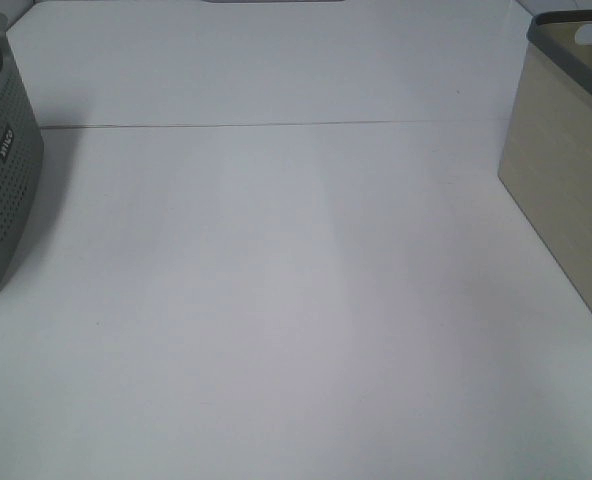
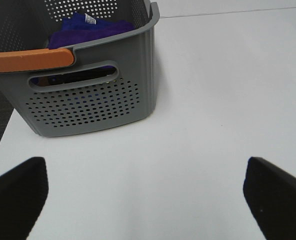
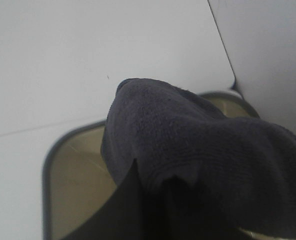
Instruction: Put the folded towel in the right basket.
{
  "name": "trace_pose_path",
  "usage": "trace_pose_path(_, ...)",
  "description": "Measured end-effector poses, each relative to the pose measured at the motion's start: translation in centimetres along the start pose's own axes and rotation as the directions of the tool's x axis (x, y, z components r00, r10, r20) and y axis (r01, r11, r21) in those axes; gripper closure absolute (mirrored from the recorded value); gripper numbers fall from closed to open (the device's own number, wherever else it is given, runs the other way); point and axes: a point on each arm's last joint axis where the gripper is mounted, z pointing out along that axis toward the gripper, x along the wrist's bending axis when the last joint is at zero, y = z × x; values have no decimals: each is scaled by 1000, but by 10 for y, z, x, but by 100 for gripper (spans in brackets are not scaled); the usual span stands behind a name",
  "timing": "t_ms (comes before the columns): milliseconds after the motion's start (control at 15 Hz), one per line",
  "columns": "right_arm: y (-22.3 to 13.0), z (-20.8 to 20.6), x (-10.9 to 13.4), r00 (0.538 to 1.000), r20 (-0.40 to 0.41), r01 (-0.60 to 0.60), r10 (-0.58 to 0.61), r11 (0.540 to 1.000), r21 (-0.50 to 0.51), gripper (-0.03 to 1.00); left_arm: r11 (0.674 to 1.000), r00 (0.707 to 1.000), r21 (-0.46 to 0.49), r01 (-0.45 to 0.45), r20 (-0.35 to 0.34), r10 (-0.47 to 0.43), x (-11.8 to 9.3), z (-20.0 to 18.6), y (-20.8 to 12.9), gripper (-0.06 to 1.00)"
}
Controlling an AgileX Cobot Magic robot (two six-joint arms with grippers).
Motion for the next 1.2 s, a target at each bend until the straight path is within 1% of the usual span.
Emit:
trace_pose_path(133,-25,28,-20,999,28,-45,41,990,134,92,1000,1000,0,0,0,0,0,0,0,-5)
trace_pose_path(267,-52,53,-26,998,40,-56,47,964,260,92,1000,1000,0,0,0,0,0,0,0,-5)
trace_pose_path(333,-61,60,-27,998,42,-62,52,952,300,92,1000,1000,0,0,0,0,0,0,0,-5)
trace_pose_path(467,-71,68,-28,997,45,-67,55,937,343,92,1000,1000,0,0,0,0,0,0,0,-5)
trace_pose_path(600,-72,68,-28,997,46,-67,55,936,346,91,1000,1000,0,0,0,0,0,0,0,-5)
trace_pose_path(667,-72,68,-28,997,46,-67,55,936,346,88,1000,1000,0,0,0,0,0,0,0,-5)
trace_pose_path(733,-72,68,-28,997,46,-70,57,936,346,77,1000,1000,0,0,0,0,0,0,0,-5)
trace_pose_path(800,-72,68,-28,997,45,-72,60,936,345,56,1000,1000,0,0,0,0,0,0,0,-5)
trace_pose_path(867,-72,68,-28,997,38,-71,61,936,345,28,1000,1000,0,0,0,0,0,0,0,-5)
trace_pose_path(933,-71,68,-26,998,24,-61,56,937,343,11,1000,1000,0,0,0,0,0,0,0,-5)
trace_pose_path(1000,-71,68,-25,998,7,-55,56,939,341,4,1000,1000,0,0,0,0,0,0,0,-5)
trace_pose_path(1067,-70,67,-22,997,-18,-65,76,940,334,0,1000,1000,0,0,0,0,0,0,0,-5)
trace_pose_path(1200,-66,55,-19,996,-29,-66,79,949,308,-1,1000,1000,0,0,0,0,0,0,0,-5)
